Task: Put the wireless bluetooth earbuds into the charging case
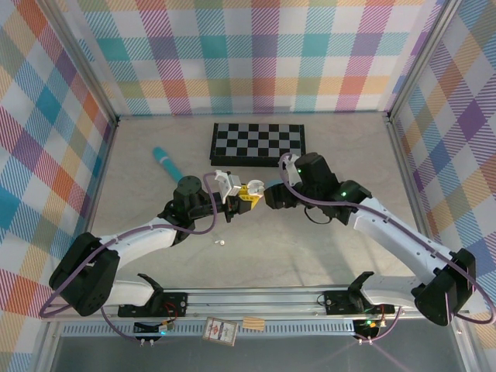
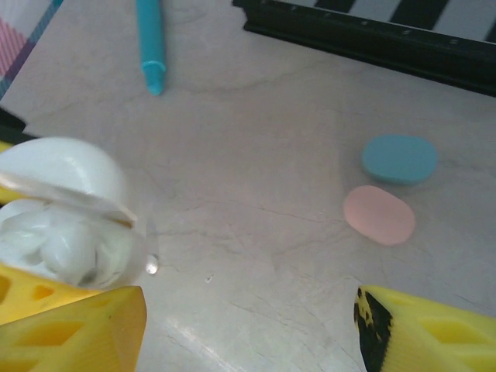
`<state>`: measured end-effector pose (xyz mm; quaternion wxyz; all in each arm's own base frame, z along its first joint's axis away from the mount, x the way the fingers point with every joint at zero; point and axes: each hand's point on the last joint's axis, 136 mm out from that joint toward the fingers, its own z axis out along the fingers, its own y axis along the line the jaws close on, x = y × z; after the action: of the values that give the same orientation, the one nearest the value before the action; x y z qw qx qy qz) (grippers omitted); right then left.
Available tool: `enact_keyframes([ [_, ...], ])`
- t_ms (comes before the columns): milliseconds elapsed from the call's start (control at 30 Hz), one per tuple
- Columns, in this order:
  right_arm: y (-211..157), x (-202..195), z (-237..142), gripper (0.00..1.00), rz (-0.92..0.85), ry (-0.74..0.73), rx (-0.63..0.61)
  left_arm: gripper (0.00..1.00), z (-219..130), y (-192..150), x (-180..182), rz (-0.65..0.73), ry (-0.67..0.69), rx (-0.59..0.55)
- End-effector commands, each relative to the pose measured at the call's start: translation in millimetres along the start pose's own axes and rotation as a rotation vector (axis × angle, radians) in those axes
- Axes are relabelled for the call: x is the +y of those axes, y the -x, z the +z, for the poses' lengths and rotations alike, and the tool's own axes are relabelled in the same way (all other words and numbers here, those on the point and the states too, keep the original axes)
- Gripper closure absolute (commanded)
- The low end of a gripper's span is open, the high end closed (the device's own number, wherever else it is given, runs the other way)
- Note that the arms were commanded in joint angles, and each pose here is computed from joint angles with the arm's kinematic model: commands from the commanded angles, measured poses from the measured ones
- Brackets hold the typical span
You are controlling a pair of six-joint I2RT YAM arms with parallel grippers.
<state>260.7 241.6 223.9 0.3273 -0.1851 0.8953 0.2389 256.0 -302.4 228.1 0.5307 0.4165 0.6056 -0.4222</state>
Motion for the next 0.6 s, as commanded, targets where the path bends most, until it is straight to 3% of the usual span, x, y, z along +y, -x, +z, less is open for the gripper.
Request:
enact_keyframes([
  [0, 6.3, -3.4, -14.2, 0.29, 0.032, -0.007, -0.042, 0.98, -6.3, 15.2, -2.0, 0.036, -0.005, -0.052],
  [233, -5.8, 42.4, -28.8, 0.26, -0.087, 0.269, -0.04, 0.98, -8.5, 15.7, 3.9, 0.035, 0.02, -0.059],
  [433, -25.1, 1.1, 4.1, 0.29, 0.09, 0.065, 0.034, 0.99, -32.0, 26.1, 26.4, 0.055, 0.153, -0.094],
  [567, -43.2, 6.2, 41.0, 0.31, 0.271, 0.116, 0.121, 0.99, -57.2, 29.0, 46.9, 0.049, 0.305, -0.121],
])
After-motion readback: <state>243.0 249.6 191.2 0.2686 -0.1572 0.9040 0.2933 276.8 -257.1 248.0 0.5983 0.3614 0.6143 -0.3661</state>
